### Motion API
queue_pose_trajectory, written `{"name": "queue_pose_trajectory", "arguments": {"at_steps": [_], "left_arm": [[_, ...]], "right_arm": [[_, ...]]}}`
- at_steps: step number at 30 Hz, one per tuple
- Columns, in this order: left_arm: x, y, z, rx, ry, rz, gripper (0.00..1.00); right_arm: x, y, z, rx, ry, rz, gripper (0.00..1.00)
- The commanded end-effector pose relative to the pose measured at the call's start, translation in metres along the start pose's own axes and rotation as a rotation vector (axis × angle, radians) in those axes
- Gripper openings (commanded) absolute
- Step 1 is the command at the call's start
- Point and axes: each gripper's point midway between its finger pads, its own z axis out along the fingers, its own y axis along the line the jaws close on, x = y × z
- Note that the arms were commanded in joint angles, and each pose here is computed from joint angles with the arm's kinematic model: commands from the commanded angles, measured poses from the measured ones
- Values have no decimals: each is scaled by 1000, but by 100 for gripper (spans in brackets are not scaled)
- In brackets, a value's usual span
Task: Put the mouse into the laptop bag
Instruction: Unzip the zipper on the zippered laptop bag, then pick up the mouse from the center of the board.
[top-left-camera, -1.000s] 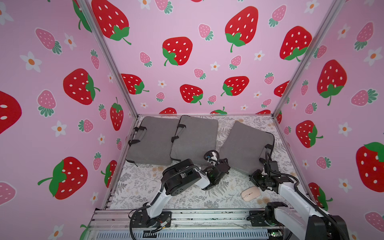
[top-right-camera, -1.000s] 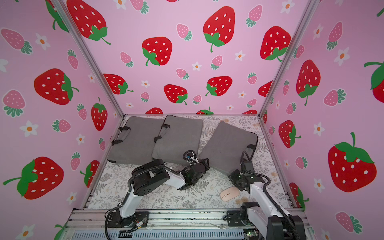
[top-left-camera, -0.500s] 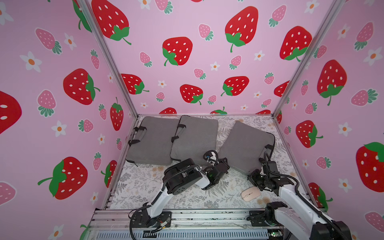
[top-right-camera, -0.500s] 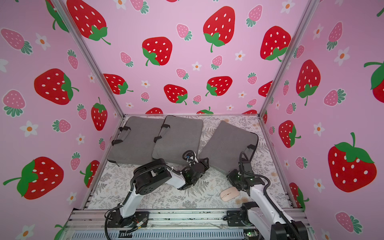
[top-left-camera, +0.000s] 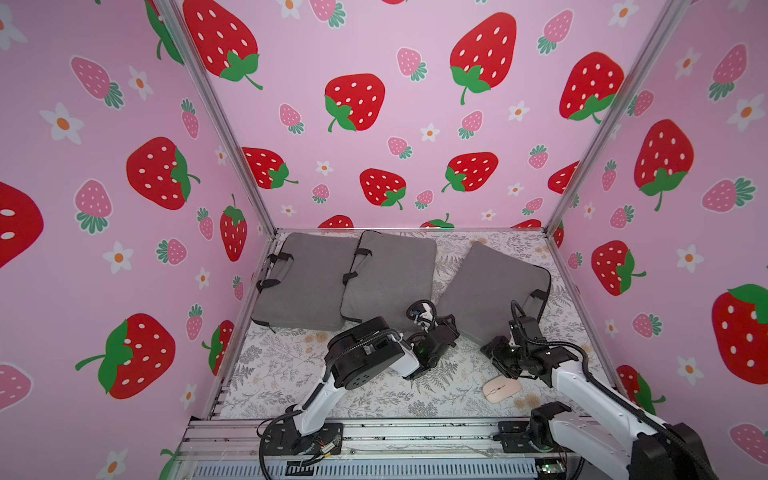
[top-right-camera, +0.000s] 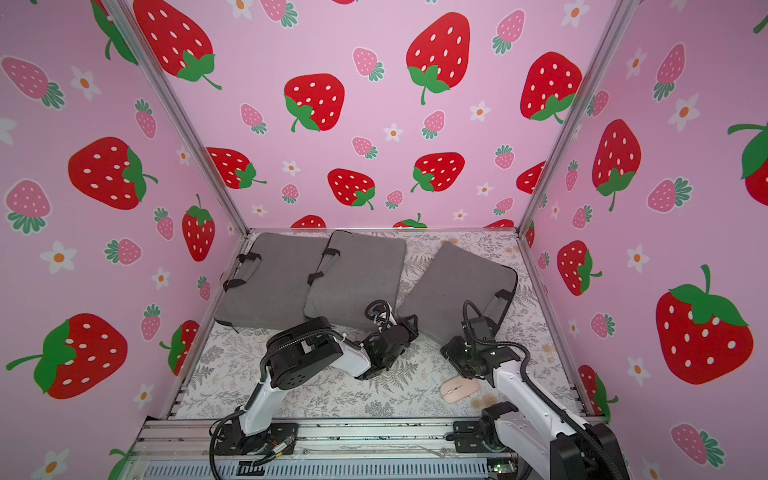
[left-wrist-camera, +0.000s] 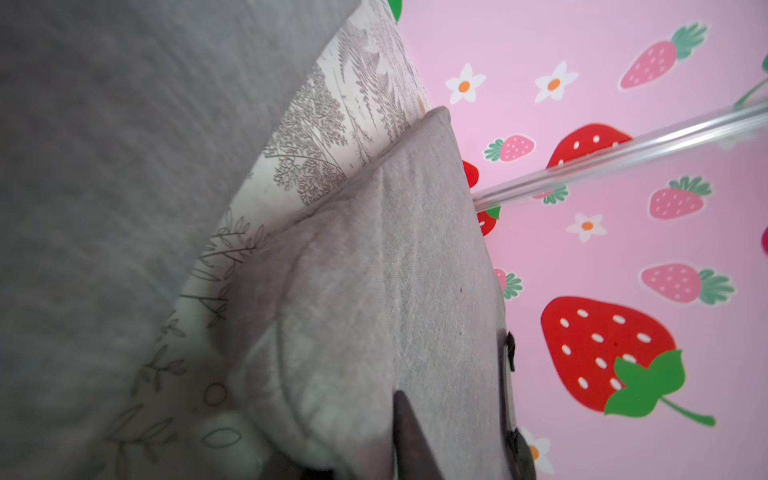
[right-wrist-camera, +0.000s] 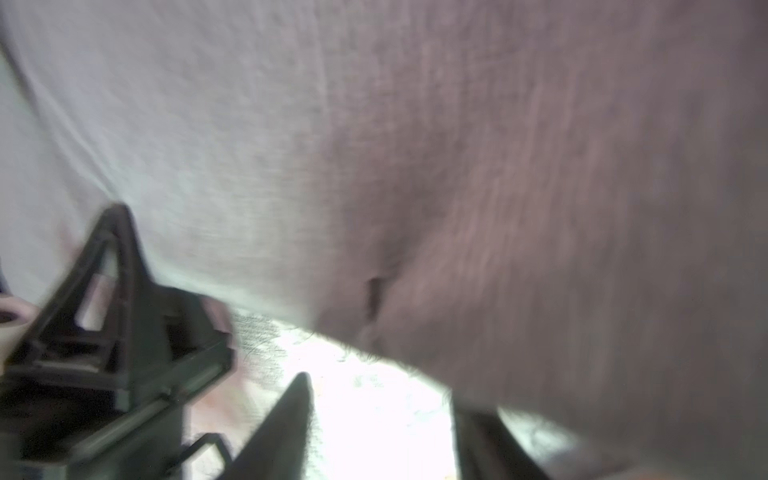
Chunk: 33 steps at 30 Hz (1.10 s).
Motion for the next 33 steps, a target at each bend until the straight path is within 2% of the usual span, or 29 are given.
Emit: {"name": "queue_pose_trajectory", "arguments": {"at_steps": [1, 4, 9, 14, 23, 27, 33], "left_arm": [[-6, -30, -16, 67, 14, 29, 38], [-14, -48, -31, 95, 31, 57, 42], [-23, -73, -60, 92, 61, 142, 44], [-39, -76, -95, 62, 51, 206, 44], [-59, -68, -134, -15, 95, 282, 43], [-62, -57, -139, -32, 87, 268, 43], [-55, -51, -137, -40, 116, 253, 42]], "right_arm": [[4, -14, -24, 69, -25, -15, 80], [10, -26, -45, 103, -46, -17, 81], [22, -69, -90, 279, -90, 41, 85], [44, -92, -104, 349, -32, 128, 87], [66, -91, -74, 261, 72, 160, 86], [64, -86, -59, 222, 71, 156, 86], [65, -82, -45, 253, 114, 165, 87]]}}
